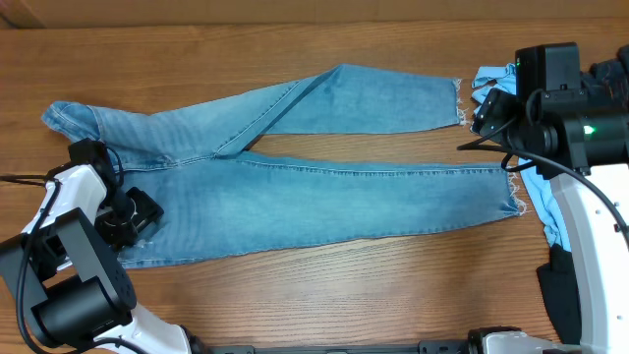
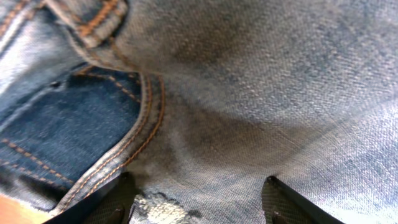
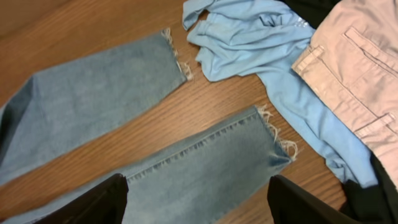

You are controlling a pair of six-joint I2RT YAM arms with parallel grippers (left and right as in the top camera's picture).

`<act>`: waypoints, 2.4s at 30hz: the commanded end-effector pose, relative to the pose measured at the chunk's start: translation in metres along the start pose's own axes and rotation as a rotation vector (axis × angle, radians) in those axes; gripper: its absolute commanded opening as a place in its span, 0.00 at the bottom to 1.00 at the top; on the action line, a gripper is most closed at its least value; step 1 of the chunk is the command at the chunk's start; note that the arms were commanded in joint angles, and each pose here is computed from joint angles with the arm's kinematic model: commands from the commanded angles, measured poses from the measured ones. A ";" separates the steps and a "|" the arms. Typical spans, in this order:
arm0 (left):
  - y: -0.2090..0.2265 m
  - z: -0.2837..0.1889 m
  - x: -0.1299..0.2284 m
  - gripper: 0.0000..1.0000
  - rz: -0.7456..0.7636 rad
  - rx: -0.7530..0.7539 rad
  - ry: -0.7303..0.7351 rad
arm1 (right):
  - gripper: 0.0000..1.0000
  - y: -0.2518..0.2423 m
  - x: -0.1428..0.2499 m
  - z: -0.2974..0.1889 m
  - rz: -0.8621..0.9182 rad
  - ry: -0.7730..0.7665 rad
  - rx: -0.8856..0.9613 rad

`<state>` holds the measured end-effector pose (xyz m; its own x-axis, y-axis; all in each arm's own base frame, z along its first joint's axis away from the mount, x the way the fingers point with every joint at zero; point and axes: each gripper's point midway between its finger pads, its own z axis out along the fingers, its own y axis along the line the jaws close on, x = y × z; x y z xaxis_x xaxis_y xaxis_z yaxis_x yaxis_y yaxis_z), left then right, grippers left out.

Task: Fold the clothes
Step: 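Release the right gripper and move it to the upper leg hem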

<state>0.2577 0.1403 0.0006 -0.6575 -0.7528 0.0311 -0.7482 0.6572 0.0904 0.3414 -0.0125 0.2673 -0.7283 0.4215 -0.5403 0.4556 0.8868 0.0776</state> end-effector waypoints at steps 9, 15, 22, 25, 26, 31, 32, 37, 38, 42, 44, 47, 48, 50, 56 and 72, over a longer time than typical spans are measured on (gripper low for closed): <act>0.024 0.003 -0.016 0.77 -0.091 -0.032 0.003 | 0.79 0.049 -0.011 0.077 -0.114 0.074 -0.091; 0.014 0.003 -0.013 0.80 -0.058 -0.006 0.009 | 0.79 0.075 -0.024 0.148 -0.108 0.049 -0.102; 0.010 0.003 -0.012 0.81 -0.043 -0.006 0.007 | 0.79 0.083 -0.044 0.226 -0.062 -0.024 -0.114; 0.010 0.003 -0.012 0.81 -0.043 -0.006 0.006 | 0.77 0.074 -0.048 0.256 -0.037 -0.036 -0.103; 0.010 0.003 -0.013 0.81 -0.043 -0.005 0.004 | 0.74 0.070 -0.049 0.266 -0.027 -0.041 -0.098; 0.010 0.003 -0.014 0.82 -0.043 -0.003 0.000 | 0.67 0.069 -0.052 0.301 0.005 -0.050 -0.160; 0.010 0.003 -0.014 0.82 -0.043 -0.003 0.000 | 0.67 0.071 -0.050 0.306 0.005 -0.045 -0.175; 0.010 0.003 -0.014 0.82 -0.043 -0.003 0.000 | 0.62 0.073 -0.035 0.326 -0.019 -0.014 -0.179; 0.010 0.003 -0.014 0.82 -0.043 -0.003 0.001 | 0.56 0.072 -0.032 0.329 -0.025 -0.005 -0.174; 0.010 0.003 -0.014 0.82 -0.043 -0.004 0.001 | 0.18 0.070 -0.022 0.337 -0.029 0.023 -0.163; 0.010 0.003 -0.014 0.82 -0.043 -0.003 0.001 | 0.04 0.070 -0.023 0.337 -0.029 0.018 -0.165; 0.010 0.003 -0.014 0.82 -0.043 -0.003 0.000 | 0.04 0.072 -0.038 0.331 -0.034 -0.027 -0.164; 0.010 0.003 -0.014 0.82 -0.043 -0.003 0.000 | 0.04 0.073 -0.047 0.325 -0.050 -0.046 -0.165; 0.010 0.003 -0.013 0.82 -0.043 -0.004 0.001 | 0.04 0.071 -0.083 0.299 -0.082 -0.130 -0.144; 0.010 0.003 -0.014 0.82 -0.043 -0.004 0.001 | 0.04 0.080 -0.201 0.158 -0.091 -0.414 -0.144; 0.010 0.003 -0.014 0.82 -0.043 -0.003 0.001 | 0.28 -0.009 -0.212 0.139 -0.019 -0.398 0.188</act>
<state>0.2577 0.1552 0.0026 -0.6119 -0.7907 0.0190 -0.7870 0.6110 0.0849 0.5686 -0.1224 0.2670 -0.4945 0.2608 -0.8291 0.5194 0.8535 -0.0413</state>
